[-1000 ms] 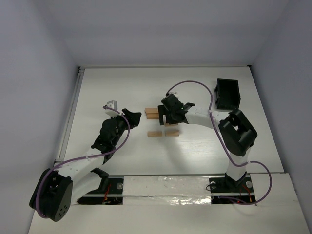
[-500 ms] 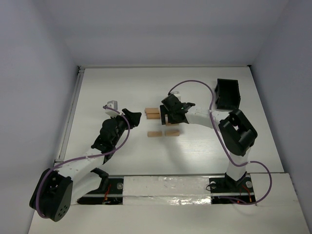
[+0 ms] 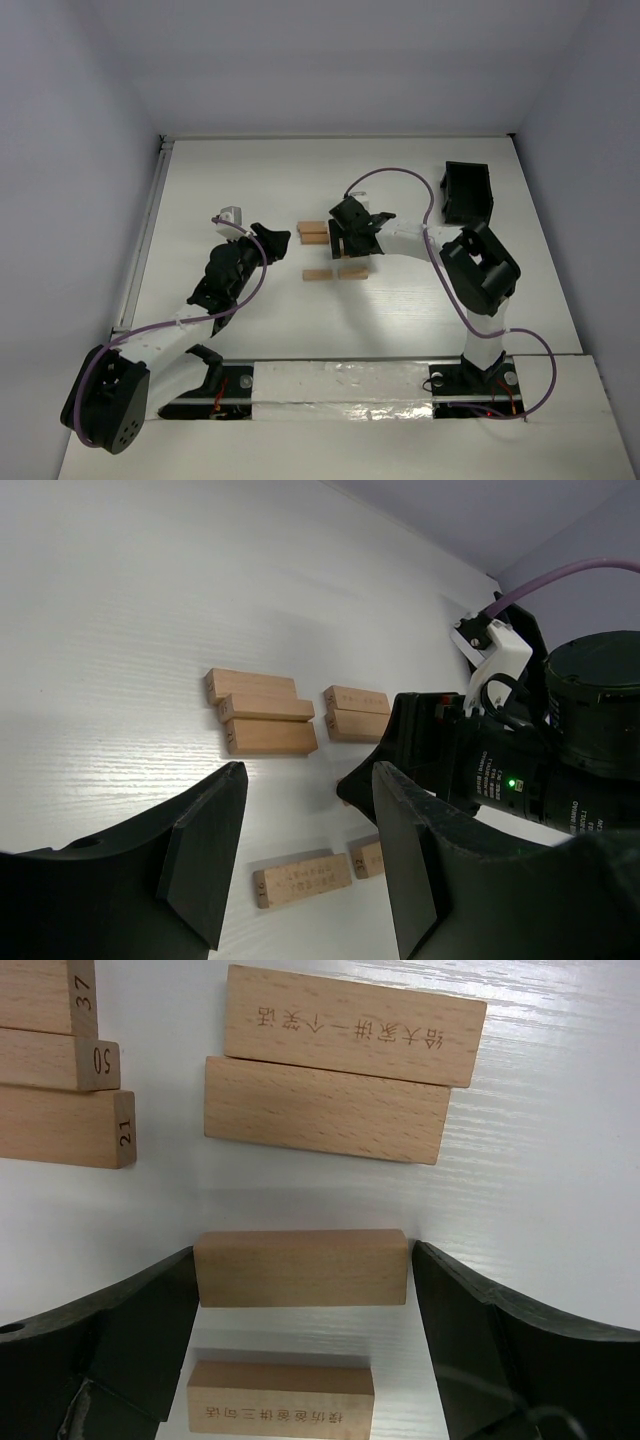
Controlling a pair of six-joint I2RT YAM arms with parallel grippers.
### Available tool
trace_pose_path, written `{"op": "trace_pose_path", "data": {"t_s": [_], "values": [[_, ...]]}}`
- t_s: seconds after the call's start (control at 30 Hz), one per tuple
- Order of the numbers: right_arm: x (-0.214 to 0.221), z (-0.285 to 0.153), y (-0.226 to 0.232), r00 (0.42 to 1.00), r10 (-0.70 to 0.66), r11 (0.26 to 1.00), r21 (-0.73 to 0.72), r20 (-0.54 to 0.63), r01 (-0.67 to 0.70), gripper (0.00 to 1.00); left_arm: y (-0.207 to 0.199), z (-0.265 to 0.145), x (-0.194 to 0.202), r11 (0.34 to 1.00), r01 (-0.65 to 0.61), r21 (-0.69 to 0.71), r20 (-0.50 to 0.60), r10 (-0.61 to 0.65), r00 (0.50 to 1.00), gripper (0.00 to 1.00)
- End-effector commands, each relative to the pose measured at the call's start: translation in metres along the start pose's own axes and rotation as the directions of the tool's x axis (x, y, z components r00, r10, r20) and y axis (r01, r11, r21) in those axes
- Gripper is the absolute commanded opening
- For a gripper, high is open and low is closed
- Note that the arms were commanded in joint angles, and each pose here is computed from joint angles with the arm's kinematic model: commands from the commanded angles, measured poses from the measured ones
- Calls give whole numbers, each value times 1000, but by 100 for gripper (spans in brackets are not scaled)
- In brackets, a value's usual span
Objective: Build the wood block tower
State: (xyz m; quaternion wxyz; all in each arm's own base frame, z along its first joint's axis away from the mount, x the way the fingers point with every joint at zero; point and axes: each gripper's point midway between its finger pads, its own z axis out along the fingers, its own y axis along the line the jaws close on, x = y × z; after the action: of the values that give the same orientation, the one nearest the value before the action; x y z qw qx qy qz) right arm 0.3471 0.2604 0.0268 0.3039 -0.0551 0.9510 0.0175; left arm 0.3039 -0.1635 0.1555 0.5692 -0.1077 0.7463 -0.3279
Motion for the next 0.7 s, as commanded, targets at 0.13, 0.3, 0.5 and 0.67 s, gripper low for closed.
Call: {"op": "trace_pose_path", "data": {"t_s": [0.13, 0.3, 0.5, 0.67], "values": [[-12, -3, 4, 999, 31, 1000, -1, 41, -31, 84, -22, 6, -27, 998, 2, 63, 68, -7, 998, 50], [-7, -7, 3, 998, 53, 999, -10, 34, -53, 82, -23, 6, -26, 998, 4, 68, 66, -8, 998, 50], [5, -7, 7, 998, 63, 998, -28, 11, -63, 82, -24, 6, -26, 998, 5, 70, 66, -10, 998, 50], [6, -7, 11, 998, 61, 998, -31, 9, -60, 83, -24, 5, -27, 997, 5, 71, 68, -10, 998, 50]]}}
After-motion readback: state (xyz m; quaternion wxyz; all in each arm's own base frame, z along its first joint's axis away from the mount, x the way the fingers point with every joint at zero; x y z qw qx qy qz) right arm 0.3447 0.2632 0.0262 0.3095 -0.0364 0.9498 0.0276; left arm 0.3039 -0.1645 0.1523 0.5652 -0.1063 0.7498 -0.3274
